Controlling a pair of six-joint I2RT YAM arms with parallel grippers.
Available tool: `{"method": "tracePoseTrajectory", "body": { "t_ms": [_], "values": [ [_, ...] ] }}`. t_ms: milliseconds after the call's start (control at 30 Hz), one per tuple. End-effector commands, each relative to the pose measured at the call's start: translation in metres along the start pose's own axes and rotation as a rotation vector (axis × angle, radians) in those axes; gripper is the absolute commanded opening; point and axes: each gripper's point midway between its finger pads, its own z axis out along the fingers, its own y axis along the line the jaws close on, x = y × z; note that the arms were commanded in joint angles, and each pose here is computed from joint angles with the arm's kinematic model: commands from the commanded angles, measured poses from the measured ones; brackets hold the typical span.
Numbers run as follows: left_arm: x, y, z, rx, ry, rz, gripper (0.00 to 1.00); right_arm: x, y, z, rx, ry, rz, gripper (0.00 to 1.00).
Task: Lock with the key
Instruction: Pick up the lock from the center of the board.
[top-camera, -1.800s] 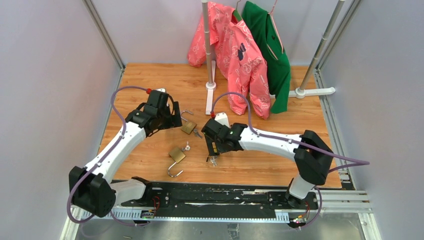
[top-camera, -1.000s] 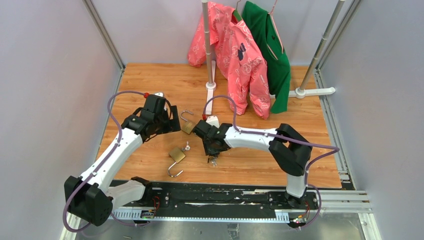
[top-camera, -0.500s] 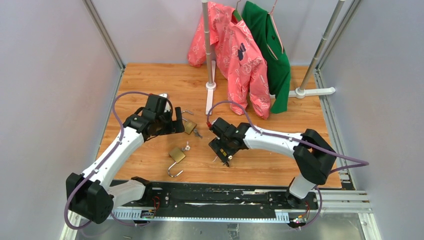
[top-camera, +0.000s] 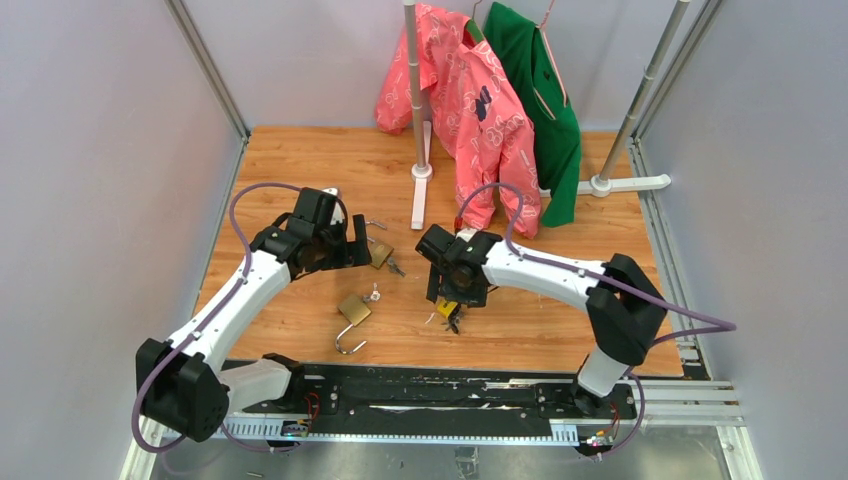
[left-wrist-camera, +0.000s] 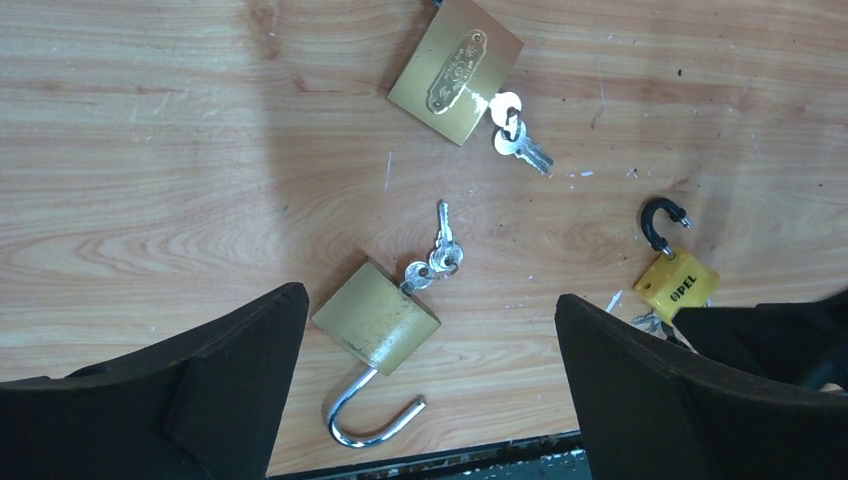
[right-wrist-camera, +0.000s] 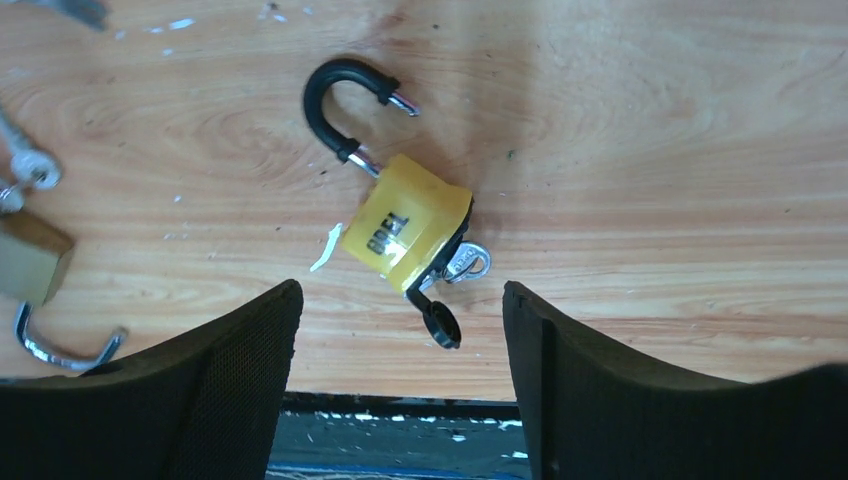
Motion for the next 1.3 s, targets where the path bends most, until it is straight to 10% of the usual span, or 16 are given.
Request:
{"method": "tracePoseTrajectory", "body": {
  "t_ms": [0,767,1067,1267],
  "values": [
    [-0.003,-0.005,0.001,0.029,-0.002,0.007,1.00,0.005,-0.007,0.015,0.104,0.028,0.217,0.75],
    [0.003,-0.009,-0.004,0.083,-0.016,0.063,1.00,-0.006,-0.002,0.045,0.136,0.028,0.040,0.29],
    [0.003,-0.058,-0.016,0.399,-0.127,0.358,0.98,0.007,-0.014,0.008,-0.213,0.317,-0.289,0.17],
    [0.018,-0.114,-0.061,0.682,-0.468,0.793,0.94,0.014,-0.024,-0.033,-0.349,0.392,-0.369,0.17]
  ]
}}
